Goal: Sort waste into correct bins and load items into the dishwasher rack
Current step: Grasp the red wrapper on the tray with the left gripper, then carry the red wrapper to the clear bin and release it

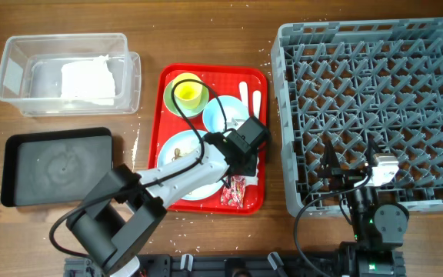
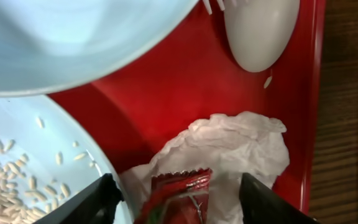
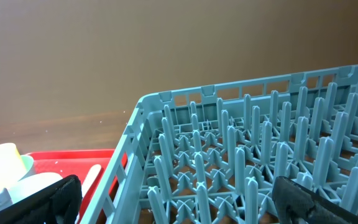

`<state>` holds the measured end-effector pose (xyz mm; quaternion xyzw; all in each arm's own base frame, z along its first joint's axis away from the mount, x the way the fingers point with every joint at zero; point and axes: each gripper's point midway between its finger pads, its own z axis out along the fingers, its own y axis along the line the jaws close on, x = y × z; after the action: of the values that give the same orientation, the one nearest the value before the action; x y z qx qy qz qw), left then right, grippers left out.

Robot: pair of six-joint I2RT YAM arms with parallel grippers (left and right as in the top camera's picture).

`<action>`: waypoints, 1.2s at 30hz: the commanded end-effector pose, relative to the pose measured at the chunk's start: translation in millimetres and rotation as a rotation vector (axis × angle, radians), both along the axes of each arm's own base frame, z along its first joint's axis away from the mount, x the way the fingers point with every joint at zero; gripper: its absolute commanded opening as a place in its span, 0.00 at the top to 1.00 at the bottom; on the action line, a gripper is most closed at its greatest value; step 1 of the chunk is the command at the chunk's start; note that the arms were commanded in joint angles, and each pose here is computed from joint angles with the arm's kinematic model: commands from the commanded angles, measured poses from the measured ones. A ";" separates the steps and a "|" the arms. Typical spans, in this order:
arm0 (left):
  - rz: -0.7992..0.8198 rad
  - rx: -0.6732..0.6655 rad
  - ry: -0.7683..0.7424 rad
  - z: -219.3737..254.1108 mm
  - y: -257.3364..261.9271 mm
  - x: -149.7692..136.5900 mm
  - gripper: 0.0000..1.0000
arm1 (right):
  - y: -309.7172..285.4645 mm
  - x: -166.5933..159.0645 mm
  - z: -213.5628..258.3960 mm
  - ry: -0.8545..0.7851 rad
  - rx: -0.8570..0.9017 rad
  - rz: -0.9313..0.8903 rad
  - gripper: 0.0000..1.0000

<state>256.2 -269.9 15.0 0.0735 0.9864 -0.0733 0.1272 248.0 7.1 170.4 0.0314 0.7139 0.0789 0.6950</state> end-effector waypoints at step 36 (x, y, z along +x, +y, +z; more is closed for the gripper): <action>0.969 -0.137 -0.875 257.0 302.9 184.0 0.96 | 0.0 -0.3 1.4 -0.008 -0.014 0.002 0.00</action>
<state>414.9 -43.8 275.1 -0.2832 0.8069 -0.0903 0.5105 248.0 7.1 170.1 0.0315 0.7143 0.0790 0.6946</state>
